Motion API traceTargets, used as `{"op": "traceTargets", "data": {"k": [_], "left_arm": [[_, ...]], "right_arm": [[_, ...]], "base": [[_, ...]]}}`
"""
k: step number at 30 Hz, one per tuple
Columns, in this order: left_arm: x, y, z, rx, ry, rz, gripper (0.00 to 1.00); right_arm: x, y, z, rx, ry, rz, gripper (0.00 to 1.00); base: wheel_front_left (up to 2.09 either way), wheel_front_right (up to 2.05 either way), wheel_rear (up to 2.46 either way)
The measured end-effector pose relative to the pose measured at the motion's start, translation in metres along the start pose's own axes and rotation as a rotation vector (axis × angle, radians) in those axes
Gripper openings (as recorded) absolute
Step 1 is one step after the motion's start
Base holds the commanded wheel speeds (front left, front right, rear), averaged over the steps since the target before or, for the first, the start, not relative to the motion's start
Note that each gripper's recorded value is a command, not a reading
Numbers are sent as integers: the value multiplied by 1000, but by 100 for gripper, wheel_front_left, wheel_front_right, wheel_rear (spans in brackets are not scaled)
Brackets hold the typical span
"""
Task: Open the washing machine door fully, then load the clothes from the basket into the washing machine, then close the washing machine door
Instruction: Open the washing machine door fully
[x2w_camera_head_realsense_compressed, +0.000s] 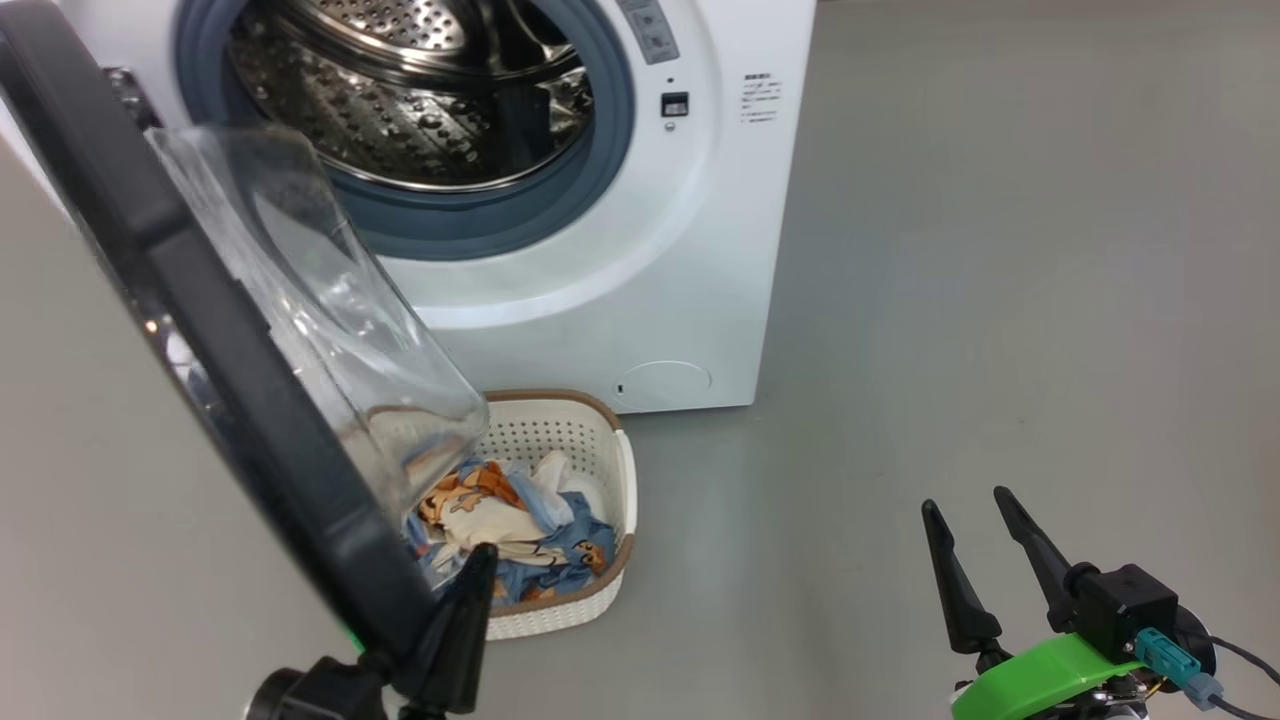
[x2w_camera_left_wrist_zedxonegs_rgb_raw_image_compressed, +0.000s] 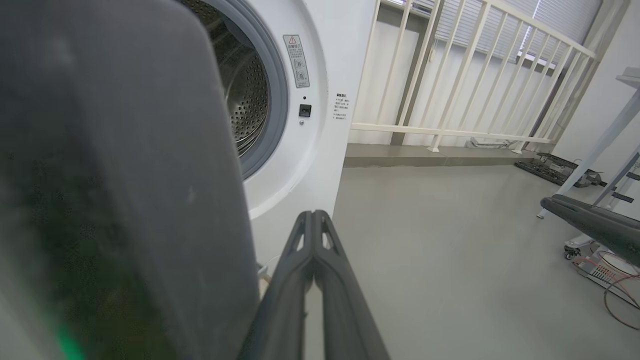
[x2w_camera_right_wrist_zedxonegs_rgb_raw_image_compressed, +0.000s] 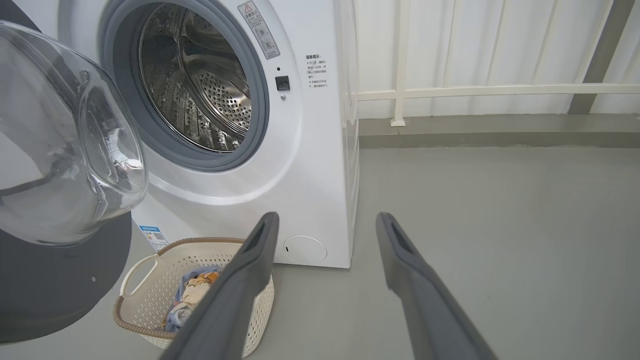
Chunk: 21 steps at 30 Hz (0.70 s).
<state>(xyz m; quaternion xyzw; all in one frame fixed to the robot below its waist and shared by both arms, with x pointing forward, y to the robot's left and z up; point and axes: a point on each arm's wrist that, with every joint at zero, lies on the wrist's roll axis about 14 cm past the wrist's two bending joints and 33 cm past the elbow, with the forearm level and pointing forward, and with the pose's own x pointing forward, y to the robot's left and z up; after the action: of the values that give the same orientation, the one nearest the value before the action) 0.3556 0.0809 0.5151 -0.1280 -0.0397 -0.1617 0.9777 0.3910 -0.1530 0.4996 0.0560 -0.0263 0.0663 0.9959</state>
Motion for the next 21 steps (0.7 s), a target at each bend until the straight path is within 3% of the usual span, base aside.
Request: {"op": "traceTargets", "data": {"k": [8,21], "left_arm": [[-17,26,3,14,-7,101,0],[-80,108,9,49,-4,452,0]], "right_arm": [[10,14,-6,7,15,43,100],[29,49,-16,23,35,145,100]], "base": [[0,0,0],[0,0,0]]}}
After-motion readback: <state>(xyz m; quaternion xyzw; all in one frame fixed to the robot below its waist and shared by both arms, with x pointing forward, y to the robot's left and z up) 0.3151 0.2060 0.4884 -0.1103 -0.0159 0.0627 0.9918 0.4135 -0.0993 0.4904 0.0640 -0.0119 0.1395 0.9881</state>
